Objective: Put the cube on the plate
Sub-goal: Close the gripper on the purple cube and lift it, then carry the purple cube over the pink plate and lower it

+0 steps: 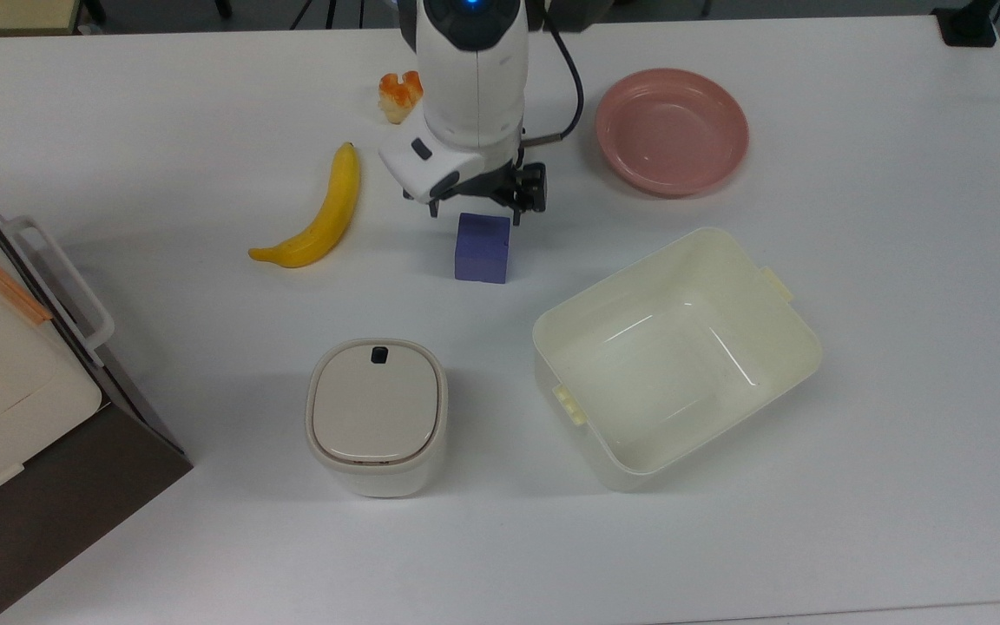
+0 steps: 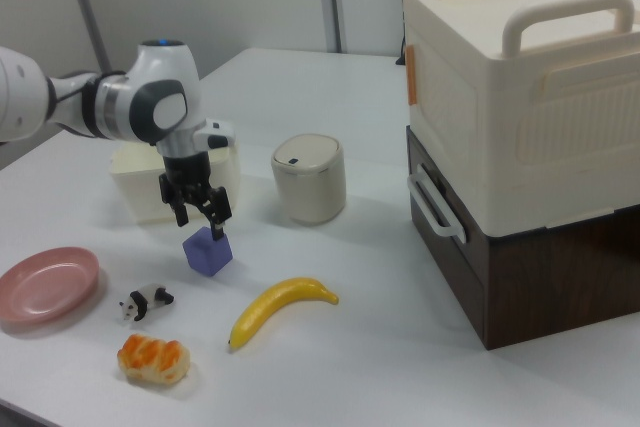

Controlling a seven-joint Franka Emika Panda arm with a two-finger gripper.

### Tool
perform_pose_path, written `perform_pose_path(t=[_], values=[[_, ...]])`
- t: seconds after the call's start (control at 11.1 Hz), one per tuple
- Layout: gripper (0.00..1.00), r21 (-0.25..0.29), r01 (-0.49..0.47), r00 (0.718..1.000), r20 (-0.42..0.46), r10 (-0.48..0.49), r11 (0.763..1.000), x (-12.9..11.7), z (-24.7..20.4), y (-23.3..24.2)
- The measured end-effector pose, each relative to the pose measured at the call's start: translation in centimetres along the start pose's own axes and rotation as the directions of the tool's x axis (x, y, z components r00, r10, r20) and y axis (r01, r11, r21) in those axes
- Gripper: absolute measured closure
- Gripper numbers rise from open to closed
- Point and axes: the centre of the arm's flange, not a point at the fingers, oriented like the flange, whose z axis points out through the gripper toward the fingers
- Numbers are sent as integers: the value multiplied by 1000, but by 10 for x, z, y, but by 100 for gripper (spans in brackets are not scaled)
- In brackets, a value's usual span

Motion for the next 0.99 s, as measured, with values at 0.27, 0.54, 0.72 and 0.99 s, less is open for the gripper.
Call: perform_pose_path(t=[0.27, 0.54, 0.72, 0.99], values=[[0, -3, -10, 1000, 1, 10, 1000, 9, 37, -15], [19, -33, 6, 1000, 17, -5, 999, 11, 54, -17], [41, -34, 7, 1000, 9, -7, 999, 12, 50, -17], [41, -97, 118, 992, -22, -121, 988, 2, 29, -30]])
